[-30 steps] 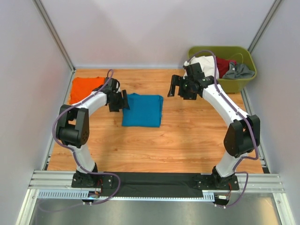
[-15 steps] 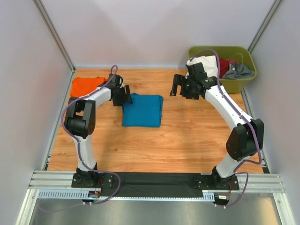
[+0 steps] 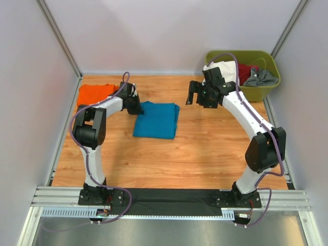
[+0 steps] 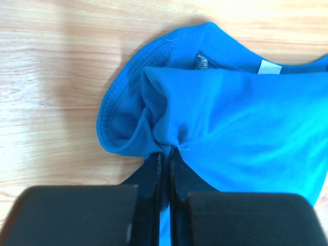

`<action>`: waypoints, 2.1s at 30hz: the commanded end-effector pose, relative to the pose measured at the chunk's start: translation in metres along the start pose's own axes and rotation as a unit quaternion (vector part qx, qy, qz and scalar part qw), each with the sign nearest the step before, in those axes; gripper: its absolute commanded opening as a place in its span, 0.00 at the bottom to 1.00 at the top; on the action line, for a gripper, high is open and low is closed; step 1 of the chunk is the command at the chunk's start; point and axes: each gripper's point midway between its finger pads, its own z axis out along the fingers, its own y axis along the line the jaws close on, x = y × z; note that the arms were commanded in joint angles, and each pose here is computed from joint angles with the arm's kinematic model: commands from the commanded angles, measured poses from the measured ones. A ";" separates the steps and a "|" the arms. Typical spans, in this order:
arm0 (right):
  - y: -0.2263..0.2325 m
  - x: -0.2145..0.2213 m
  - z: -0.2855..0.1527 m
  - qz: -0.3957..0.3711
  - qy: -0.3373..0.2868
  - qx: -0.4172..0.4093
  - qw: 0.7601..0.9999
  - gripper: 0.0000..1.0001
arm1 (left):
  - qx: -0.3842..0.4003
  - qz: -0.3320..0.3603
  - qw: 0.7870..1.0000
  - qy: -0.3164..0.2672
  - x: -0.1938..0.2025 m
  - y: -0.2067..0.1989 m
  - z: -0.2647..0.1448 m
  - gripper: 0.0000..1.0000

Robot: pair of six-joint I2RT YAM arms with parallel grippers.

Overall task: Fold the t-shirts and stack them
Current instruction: Neatly place the folded tshirt to the corner

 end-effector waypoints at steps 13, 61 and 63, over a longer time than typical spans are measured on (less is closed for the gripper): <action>-0.007 -0.009 0.002 -0.005 -0.013 0.022 1.000 1.00 | -0.090 0.081 0.992 -0.018 -0.020 0.024 -0.030 0.00; -0.006 0.003 0.008 -0.003 0.015 0.016 1.000 1.00 | 0.024 0.051 0.995 0.082 0.020 0.005 0.027 0.19; -0.007 0.002 0.008 -0.004 0.015 0.018 1.000 1.00 | 0.023 0.050 0.995 0.087 0.019 0.006 0.028 0.00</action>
